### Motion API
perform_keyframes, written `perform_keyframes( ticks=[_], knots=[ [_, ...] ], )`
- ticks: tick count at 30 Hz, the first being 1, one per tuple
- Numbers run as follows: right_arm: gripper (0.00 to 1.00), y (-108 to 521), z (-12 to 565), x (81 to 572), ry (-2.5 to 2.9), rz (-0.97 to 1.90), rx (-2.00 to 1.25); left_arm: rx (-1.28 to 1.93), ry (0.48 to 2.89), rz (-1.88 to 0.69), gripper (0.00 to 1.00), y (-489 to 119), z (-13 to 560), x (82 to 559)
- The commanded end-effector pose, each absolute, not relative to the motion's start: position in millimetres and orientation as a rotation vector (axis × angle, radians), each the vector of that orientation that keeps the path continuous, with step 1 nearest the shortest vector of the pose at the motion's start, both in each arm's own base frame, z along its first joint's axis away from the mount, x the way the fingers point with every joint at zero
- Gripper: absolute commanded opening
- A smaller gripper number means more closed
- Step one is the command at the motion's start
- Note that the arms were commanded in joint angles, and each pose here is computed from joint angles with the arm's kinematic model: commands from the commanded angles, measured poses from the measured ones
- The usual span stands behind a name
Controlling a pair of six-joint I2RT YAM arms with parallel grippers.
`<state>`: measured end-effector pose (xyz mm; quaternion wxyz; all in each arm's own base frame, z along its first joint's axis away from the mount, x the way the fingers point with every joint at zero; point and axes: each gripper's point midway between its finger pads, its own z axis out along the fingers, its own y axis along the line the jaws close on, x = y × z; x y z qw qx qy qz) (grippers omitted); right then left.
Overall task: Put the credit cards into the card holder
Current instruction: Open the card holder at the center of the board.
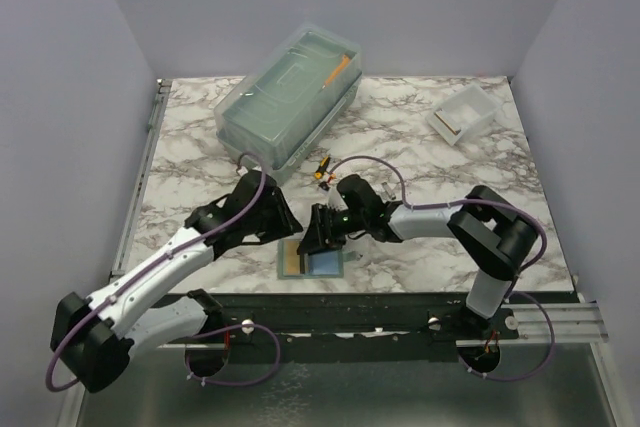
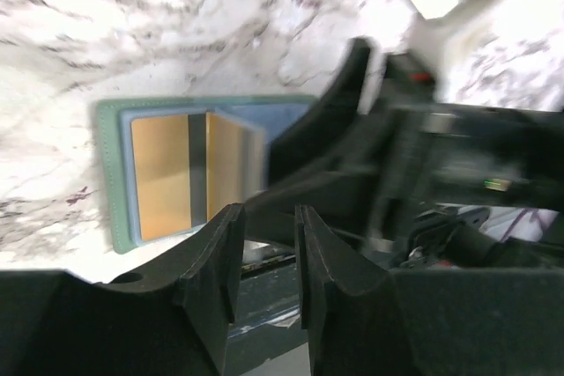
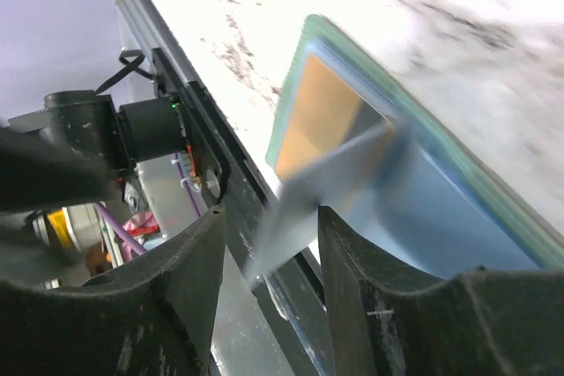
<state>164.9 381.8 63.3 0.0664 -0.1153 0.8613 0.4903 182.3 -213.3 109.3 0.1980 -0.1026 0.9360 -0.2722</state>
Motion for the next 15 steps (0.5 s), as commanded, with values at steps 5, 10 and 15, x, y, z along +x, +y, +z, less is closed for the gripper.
perform_keyframes(
  ticks=[5,10,15],
  knots=[
    [0.58,408,83,151,2.531,1.547,-0.520,-0.407,2.373,-0.470,0.41,-140,178,198],
    [0.60,369,39,147,2.754,1.223,-0.453,-0.365,2.459,-0.559,0.43,-165,155,198],
    [0.54,349,24,108,2.844,1.121,-0.476,-0.328,2.521,-0.674,0.44,-191,131,199]
  ],
)
